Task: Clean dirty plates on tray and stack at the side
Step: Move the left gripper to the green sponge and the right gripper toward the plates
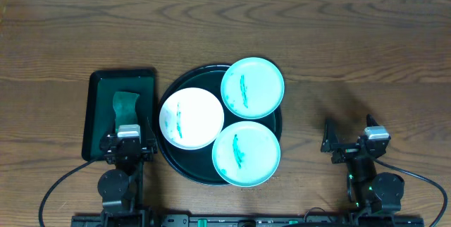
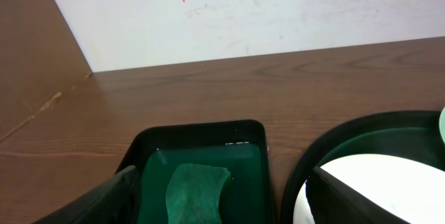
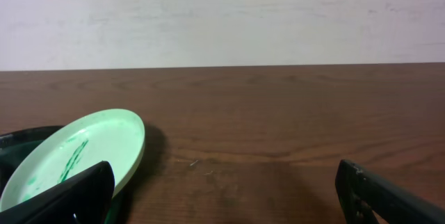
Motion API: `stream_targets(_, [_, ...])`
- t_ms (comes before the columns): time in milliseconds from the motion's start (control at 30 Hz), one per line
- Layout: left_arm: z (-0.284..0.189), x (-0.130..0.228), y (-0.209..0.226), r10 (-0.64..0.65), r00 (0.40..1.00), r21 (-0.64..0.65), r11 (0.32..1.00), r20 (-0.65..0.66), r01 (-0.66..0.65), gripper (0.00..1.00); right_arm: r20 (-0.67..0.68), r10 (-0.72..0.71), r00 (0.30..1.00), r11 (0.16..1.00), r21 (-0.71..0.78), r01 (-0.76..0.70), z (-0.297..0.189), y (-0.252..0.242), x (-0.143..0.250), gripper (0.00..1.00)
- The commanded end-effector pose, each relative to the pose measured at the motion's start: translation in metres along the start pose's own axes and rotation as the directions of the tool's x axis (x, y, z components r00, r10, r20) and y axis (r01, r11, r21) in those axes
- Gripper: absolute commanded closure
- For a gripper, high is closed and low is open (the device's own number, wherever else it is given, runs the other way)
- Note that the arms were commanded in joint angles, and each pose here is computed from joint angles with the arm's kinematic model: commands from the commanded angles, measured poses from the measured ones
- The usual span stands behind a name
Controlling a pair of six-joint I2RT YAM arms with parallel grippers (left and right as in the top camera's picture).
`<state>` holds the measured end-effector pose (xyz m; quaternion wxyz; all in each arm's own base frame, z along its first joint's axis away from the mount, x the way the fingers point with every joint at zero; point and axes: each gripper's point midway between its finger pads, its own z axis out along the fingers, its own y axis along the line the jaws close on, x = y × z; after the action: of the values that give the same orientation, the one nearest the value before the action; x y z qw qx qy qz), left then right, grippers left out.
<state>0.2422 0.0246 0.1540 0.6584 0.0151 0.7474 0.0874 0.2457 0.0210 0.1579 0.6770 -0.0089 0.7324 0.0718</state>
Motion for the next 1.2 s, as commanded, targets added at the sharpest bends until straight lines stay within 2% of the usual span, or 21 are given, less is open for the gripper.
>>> stream_targets(0, [0.003, 0.017, -0.003, 0.018, 0.999, 0.005, 1.000, -0.038, -0.018, 0.24, 0.000, -0.016, 1.000, 1.000, -0.005, 0.016, 0.000, 0.001, 0.001, 0.01])
stream_targets(800, [0.003, 0.017, -0.003, 0.018, 0.999, 0.005, 1.000, -0.038, -0.018, 0.24, 0.004, -0.017, 1.000, 1.000, 0.002, 0.017, 0.000, 0.000, 0.000, 0.01])
stream_targets(1167, [0.002, 0.013, -0.006, -0.009, 1.000, 0.025, 1.000, -0.024, 0.010, 0.24, -0.011, -0.013, 1.000, 0.997, -0.074, 0.012, 0.000, 0.013, 0.002, 0.01])
